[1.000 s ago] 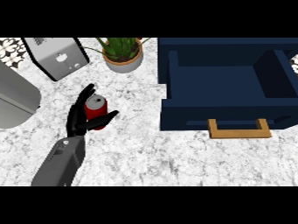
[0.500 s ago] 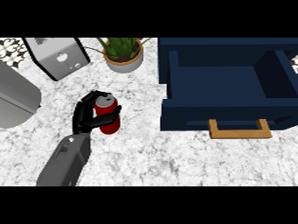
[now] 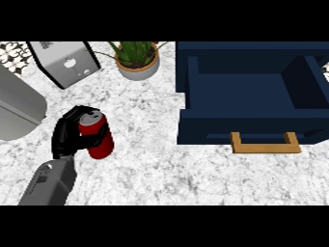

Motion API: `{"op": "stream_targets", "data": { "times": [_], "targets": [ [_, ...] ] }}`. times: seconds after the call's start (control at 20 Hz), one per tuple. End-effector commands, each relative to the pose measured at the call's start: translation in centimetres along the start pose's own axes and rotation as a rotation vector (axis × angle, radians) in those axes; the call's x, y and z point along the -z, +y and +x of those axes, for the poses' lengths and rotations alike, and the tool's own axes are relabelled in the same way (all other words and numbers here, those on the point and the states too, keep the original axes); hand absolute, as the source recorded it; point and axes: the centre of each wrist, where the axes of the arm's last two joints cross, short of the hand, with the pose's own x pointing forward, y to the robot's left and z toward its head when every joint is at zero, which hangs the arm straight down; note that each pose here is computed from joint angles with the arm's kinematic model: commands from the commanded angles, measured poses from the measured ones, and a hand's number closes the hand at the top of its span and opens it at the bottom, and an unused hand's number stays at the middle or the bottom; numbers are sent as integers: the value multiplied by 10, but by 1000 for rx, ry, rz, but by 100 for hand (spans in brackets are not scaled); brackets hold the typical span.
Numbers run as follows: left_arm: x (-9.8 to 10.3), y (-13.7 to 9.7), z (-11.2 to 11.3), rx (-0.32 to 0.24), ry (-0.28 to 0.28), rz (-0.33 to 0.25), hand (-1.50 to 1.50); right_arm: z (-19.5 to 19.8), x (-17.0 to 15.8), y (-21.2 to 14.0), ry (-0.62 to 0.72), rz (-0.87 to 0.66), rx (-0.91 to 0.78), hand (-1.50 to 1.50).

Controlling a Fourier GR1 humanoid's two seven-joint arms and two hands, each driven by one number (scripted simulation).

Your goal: Pick up the can, place it into the drawer and close the drawer

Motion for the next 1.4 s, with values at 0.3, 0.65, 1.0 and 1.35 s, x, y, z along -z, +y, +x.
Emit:
{"op": "stream_targets", "data": {
  "times": [0.3,0.65,1.0,1.35],
  "targets": [
    [-12,-28,67,1,-52,-124,150,-9,-9,5,-6,-13,-13,-150],
    [20,-106,123,24,-163,-171,150,8,-7,-17,-3,-8,-17,-150],
    [25,-141,178,26,-131,-243,150,17,4,-11,-17,-26,-4,-150],
    [41,-198,208,74,-194,-268,150,4,-16,-3,-9,-29,1,-150]
  ]
}}
